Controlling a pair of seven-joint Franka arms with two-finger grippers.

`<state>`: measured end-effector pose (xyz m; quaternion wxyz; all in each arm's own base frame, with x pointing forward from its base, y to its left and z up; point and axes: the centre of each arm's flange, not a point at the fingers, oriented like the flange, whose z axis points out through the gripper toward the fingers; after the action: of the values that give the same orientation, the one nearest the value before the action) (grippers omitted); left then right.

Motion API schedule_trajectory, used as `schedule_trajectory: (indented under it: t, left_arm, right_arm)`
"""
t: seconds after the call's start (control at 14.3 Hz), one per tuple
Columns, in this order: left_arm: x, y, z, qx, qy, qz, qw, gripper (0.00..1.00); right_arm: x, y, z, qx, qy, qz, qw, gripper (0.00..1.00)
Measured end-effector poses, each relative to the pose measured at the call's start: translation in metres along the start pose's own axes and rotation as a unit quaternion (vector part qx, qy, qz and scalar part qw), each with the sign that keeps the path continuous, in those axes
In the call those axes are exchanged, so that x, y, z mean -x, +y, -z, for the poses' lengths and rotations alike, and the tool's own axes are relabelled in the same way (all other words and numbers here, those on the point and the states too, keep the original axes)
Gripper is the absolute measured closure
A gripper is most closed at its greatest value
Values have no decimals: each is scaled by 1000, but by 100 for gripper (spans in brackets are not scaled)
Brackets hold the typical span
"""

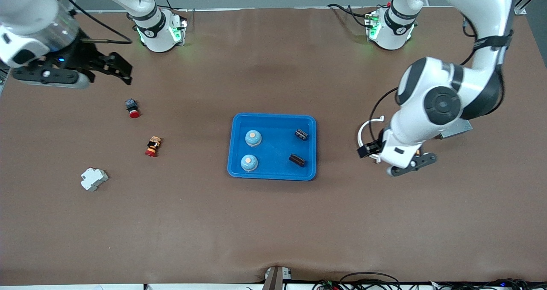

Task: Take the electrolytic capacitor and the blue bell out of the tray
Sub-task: 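Move the left gripper and the right gripper toward the blue tray, then grasp a black capacitor with the left gripper while the right gripper lowers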

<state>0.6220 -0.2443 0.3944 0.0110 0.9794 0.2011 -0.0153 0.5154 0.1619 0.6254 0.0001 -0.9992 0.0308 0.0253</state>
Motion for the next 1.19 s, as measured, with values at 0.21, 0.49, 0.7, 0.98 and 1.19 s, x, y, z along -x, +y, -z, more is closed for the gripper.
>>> schedule_trajectory:
  t: [0.21, 0.49, 0.7, 0.98, 1.19]
  left_arm:
    - [22, 37, -35, 9, 2, 53, 999, 0]
    - [46, 77, -85, 11, -7, 124, 992, 0]
    - [58, 101, -116, 19, -8, 160, 987, 0]
    - [77, 124, -147, 38, -6, 198, 980, 4]
    - [84, 131, -167, 41, -8, 207, 977, 14]
  right_arm:
    - [-20, -44, -64, 20, -49, 30, 998, 0]
    - [-42, -85, -142, 56, -81, 63, 993, 0]
    - [-56, -83, -158, 51, -73, 88, 992, 0]
    - [-58, -96, -165, -5, -67, 33, 997, 0]
    - [-50, -136, -174, -29, -27, -49, 998, 0]
